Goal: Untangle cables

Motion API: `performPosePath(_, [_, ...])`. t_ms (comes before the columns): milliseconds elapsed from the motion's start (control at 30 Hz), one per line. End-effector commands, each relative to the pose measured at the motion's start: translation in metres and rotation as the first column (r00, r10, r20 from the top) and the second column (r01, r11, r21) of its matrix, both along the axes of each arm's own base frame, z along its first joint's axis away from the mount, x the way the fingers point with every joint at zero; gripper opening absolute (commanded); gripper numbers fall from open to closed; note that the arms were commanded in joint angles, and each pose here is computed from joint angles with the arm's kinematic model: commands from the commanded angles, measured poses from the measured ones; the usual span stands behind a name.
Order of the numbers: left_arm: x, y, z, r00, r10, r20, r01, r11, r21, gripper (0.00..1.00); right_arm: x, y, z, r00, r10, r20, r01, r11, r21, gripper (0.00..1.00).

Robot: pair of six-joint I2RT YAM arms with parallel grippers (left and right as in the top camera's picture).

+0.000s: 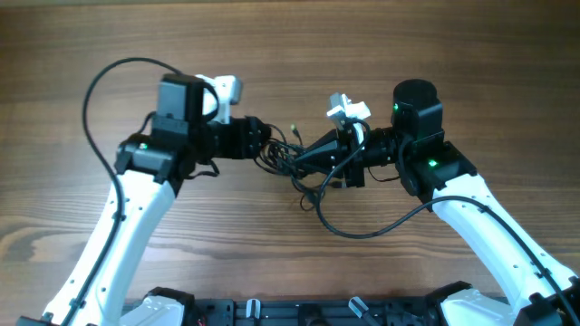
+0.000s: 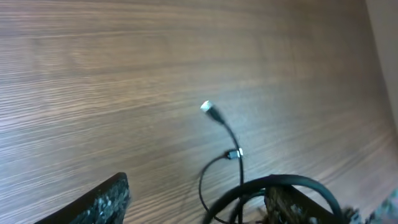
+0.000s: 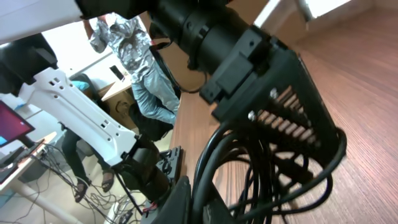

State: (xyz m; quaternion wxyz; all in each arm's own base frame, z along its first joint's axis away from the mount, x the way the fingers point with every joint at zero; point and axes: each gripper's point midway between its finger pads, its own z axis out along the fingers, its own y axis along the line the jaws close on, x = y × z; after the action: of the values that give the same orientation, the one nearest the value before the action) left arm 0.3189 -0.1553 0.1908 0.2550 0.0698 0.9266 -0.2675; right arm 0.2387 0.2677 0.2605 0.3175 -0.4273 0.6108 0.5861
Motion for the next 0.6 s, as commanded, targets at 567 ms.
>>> performPosePath(567, [-0.024, 0.02, -0.009, 0.961, -0.278, 0.0, 0.276, 0.953, 0.125, 0.75, -0.004, -0.001, 0.005, 1.0, 0.029, 0.0, -0.029, 0.999, 0.016, 0.04])
